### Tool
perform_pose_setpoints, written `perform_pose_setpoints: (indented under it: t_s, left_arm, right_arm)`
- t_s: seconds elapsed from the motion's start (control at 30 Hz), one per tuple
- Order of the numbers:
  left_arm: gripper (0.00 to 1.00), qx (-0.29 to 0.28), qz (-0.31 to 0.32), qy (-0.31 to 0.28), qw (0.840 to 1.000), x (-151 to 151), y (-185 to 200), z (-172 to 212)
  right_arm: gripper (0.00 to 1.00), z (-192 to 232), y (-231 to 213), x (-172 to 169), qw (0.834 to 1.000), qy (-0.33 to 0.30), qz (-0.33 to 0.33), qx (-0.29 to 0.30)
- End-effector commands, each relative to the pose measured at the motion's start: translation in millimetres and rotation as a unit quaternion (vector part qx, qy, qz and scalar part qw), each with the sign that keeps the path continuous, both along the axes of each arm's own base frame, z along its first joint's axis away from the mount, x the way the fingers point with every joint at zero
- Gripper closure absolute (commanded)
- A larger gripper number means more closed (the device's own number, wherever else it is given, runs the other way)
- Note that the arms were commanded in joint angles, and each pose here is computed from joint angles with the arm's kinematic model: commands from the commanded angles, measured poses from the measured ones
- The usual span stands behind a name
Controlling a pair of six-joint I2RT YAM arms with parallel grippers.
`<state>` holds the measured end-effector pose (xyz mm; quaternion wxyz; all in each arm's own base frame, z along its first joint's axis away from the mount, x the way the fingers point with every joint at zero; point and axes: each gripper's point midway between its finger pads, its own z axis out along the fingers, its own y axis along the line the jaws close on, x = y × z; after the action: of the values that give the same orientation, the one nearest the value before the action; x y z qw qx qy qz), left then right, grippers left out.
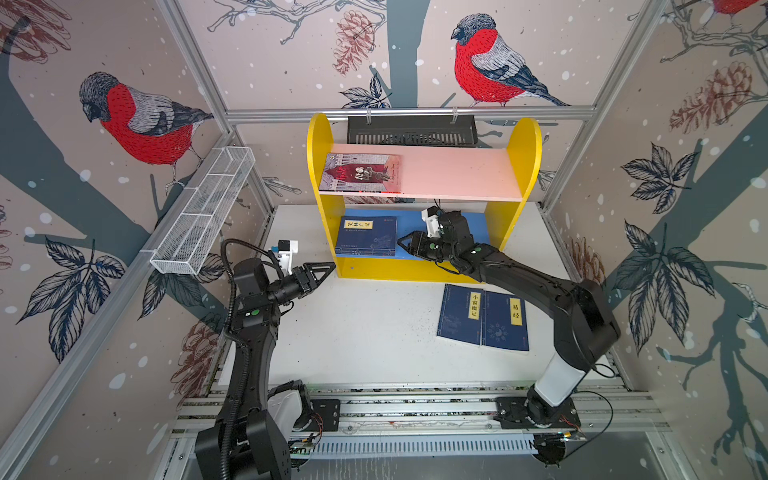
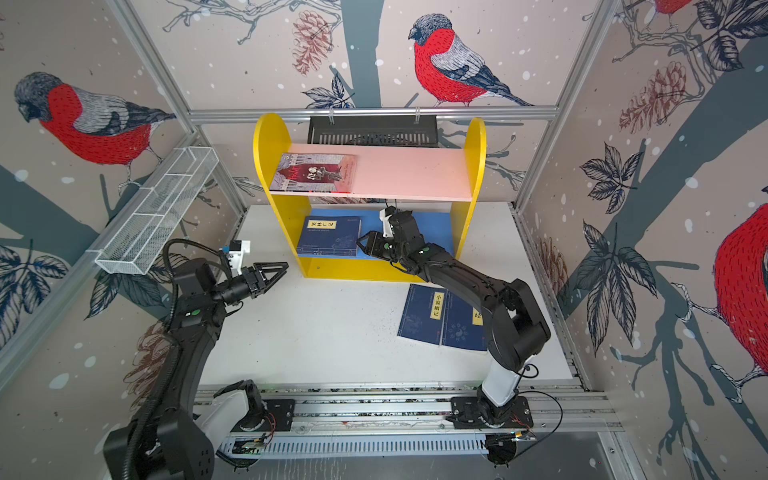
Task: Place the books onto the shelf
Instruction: 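Open the right gripper and withdraw it toward the paperbacks on the table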
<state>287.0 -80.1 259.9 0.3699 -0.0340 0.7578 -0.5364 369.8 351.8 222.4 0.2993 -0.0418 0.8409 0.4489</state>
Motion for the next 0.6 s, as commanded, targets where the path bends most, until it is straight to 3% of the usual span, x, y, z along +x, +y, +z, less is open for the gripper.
perform_pose_setpoints:
  t_s: [0.0,0.23,0.4,0.57]
  left_arm:
    - [0.43,0.044,-0.003,-0.032,0.998,-2,1,2]
    - [0.40,0.091,-0.036,-0.075,0.992,-16,-4,4]
    - [0.38,0.053,-0.084,-0.093,0.991,-28,-15,17]
    - [0.37,0.013,-0.073,-0.075,0.994,-25,-15,23]
  right_arm:
    - [0.49,6,-7,-19,1.000,-0.024,-0.008,-0.018]
    - [0.48,-12,-31,-97,0.994,-0.038,-0.031,-0.102]
    - [0.47,-30,-66,-136,0.988,-0.029,-0.087,-0.123]
    - [0.44,-55,-119,-145,0.975,-0.002,-0.181,-0.128]
